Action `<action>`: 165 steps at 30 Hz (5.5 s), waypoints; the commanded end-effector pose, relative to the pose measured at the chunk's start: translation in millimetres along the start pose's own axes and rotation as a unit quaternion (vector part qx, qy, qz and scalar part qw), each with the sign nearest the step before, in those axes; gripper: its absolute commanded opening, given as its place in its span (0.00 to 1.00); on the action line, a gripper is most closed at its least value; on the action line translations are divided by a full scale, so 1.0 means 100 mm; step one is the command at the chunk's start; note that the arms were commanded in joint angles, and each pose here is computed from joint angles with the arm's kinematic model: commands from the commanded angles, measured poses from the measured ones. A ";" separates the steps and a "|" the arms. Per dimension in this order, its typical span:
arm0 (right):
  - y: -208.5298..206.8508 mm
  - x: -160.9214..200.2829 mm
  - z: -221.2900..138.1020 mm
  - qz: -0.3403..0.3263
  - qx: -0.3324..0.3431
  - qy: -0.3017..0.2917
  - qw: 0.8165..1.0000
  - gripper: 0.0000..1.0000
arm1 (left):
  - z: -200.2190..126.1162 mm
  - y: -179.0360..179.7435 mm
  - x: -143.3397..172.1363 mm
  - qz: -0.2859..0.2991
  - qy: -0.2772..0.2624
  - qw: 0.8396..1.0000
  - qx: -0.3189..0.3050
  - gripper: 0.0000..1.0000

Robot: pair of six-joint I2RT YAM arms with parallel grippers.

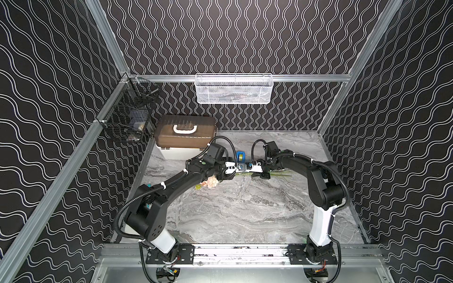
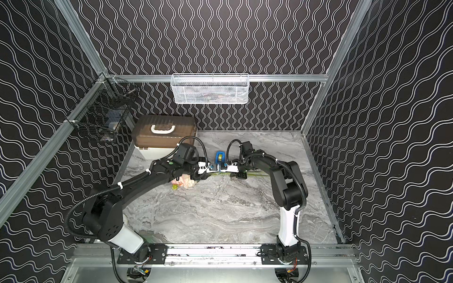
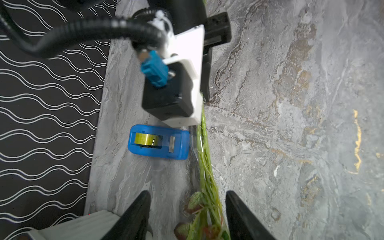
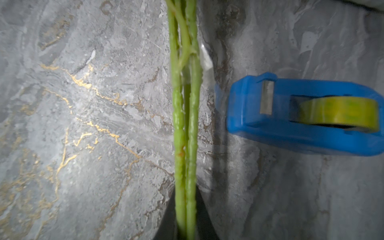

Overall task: Wrap bouquets with tape
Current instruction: Wrap the tape around the bouquet.

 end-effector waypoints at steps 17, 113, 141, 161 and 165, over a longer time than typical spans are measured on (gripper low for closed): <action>0.04 -0.07 0.10 -0.137 0.213 0.005 0.967 0.00 | 0.52 -0.04 0.22 -0.086 0.105 0.977 0.164 0.60; -0.15 -0.17 -0.35 0.238 -0.130 -0.082 0.959 0.46 | 0.59 -0.03 0.04 0.177 -0.022 0.953 -0.246 0.00; -0.11 -0.26 -0.32 0.105 -0.086 -0.078 0.988 0.00 | 0.40 -0.22 0.06 0.125 -0.055 0.972 -0.191 0.70; 0.01 -0.31 -0.08 -0.046 0.127 -0.050 0.990 0.00 | -0.06 -0.27 0.05 0.003 0.038 0.993 0.110 0.57; 0.03 -0.29 -0.08 -0.078 0.170 -0.036 0.982 0.00 | 0.05 -0.24 0.05 -0.018 0.069 0.986 0.152 0.57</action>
Point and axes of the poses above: each gripper's point midway between its finger pads, its own z axis out along the fingers, its own y axis along the line the jaws close on, x = y × z, the point moved 6 cm from there along -z, back along the fingers, and after that the axes turned 14 degrees about -z, right-handed, at the moved point
